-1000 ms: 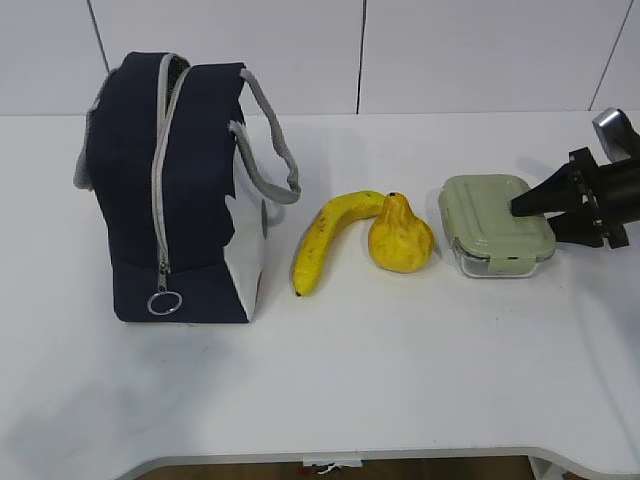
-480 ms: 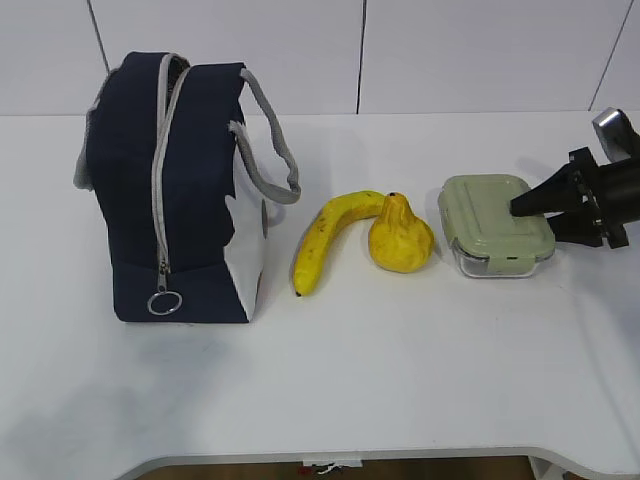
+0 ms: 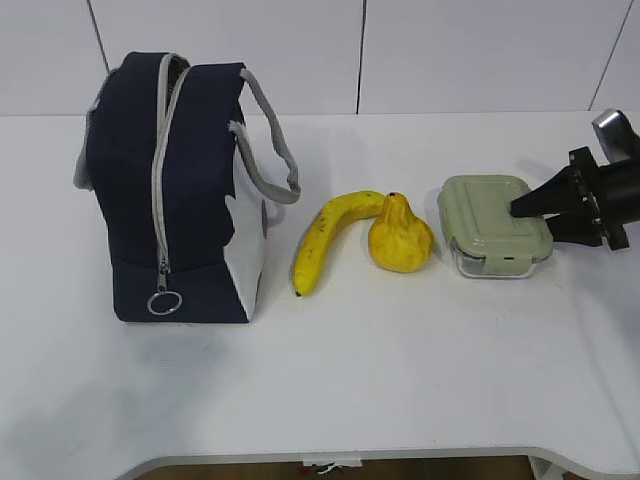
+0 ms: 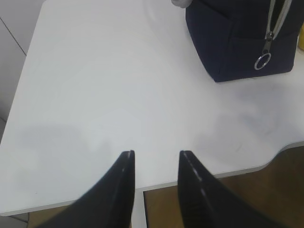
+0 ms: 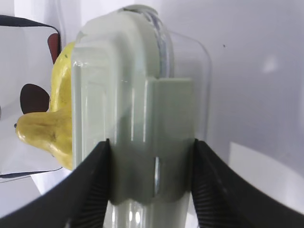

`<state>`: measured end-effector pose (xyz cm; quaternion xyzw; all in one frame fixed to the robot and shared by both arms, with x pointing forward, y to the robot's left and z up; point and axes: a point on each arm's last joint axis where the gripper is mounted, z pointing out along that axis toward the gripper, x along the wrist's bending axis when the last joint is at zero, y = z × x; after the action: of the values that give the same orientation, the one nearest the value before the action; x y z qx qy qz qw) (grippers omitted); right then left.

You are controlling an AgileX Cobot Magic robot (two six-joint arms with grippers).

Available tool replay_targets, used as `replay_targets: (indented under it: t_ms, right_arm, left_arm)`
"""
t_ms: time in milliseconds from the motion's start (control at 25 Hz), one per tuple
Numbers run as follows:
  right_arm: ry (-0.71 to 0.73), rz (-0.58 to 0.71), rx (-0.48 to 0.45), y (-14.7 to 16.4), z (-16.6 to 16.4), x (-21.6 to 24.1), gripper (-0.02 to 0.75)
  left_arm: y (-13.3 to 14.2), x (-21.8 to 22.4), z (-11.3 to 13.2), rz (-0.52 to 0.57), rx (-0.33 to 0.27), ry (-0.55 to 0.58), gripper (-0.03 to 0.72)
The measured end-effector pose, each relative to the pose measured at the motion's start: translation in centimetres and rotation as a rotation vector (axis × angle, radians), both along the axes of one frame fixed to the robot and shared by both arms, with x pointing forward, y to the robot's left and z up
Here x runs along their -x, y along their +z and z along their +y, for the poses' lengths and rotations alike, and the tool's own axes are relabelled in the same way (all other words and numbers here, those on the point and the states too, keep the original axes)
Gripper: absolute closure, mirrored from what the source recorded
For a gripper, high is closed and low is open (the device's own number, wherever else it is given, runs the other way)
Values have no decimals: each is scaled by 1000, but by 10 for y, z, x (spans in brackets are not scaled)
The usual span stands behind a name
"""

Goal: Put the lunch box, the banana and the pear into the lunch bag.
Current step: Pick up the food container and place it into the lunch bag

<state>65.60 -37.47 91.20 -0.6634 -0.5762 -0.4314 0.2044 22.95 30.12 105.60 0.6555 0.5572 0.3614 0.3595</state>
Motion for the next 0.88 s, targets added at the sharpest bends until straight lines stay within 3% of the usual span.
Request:
replay_targets:
  t_ms: [280, 880]
  right_arm:
    - [-102, 145, -65, 0, 1, 0, 356]
    - [-142, 179, -24, 19, -1, 3, 358]
  left_arm:
    - [0, 0, 0, 0, 0, 0, 450]
    - [0, 0, 0, 0, 0, 0, 449]
